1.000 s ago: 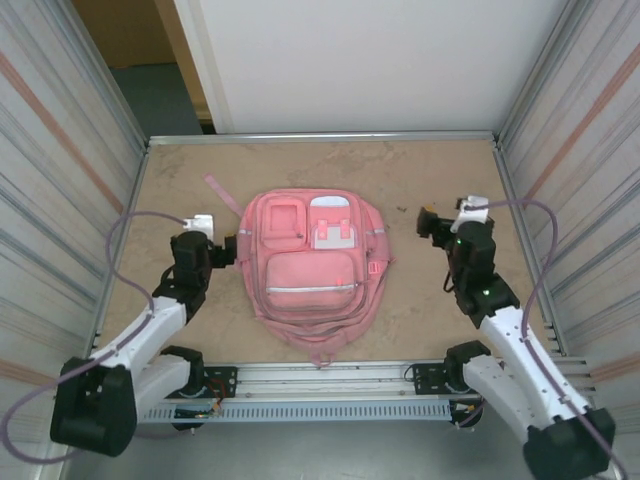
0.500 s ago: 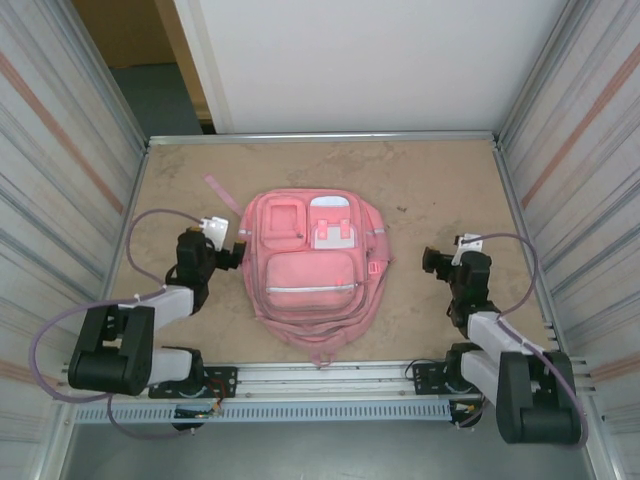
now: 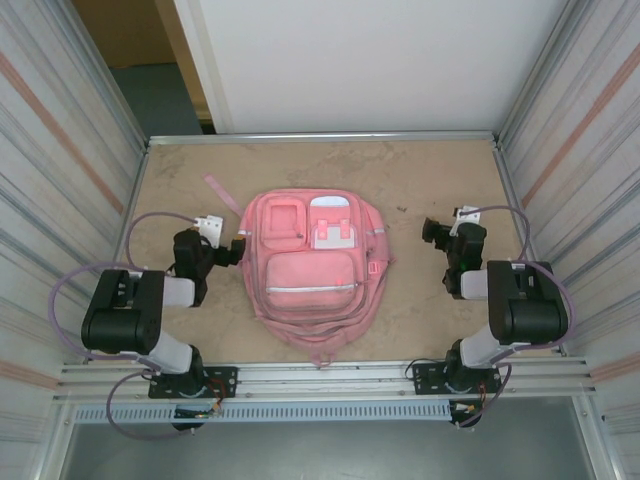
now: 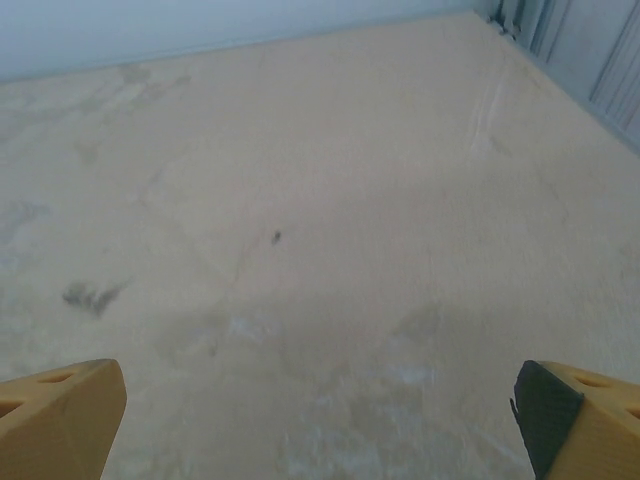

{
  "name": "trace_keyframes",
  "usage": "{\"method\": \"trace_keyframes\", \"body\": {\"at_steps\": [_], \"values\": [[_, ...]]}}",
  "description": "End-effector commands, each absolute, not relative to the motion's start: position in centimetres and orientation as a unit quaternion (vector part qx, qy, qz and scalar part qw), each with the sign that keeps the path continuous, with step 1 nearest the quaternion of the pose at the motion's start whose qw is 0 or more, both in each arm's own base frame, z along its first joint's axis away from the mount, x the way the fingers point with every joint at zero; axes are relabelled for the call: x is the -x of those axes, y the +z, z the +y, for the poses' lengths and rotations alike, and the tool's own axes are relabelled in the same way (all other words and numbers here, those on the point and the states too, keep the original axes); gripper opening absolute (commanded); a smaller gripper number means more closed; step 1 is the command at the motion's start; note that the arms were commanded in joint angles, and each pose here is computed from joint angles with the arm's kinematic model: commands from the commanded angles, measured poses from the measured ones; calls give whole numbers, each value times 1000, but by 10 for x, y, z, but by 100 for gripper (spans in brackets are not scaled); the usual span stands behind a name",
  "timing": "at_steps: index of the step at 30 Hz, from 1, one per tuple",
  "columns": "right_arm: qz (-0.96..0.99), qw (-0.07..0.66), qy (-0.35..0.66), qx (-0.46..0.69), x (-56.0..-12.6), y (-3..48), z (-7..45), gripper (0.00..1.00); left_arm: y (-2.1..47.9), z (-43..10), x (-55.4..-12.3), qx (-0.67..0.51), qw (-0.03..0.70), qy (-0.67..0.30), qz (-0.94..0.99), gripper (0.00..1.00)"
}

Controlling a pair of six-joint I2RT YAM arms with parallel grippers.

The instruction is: Pack the student bag

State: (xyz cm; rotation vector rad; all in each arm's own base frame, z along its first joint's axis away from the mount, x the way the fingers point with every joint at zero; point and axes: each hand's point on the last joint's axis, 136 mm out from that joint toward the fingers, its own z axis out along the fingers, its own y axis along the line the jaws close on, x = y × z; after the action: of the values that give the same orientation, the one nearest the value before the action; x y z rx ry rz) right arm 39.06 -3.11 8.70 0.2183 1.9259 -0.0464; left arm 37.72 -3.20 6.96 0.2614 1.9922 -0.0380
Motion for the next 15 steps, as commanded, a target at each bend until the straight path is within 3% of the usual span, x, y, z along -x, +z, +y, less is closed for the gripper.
{"method": "trace_keyframes", "body": {"at_steps": [1,15], "values": [[833,548,-7,-78,-393,81,-26,99,92,-18,-396,-63,552,-29,831,99],[835,546,-1,-66,-395,82,-21,99,92,-17,-396,-61,554,-28,830,99]]}}
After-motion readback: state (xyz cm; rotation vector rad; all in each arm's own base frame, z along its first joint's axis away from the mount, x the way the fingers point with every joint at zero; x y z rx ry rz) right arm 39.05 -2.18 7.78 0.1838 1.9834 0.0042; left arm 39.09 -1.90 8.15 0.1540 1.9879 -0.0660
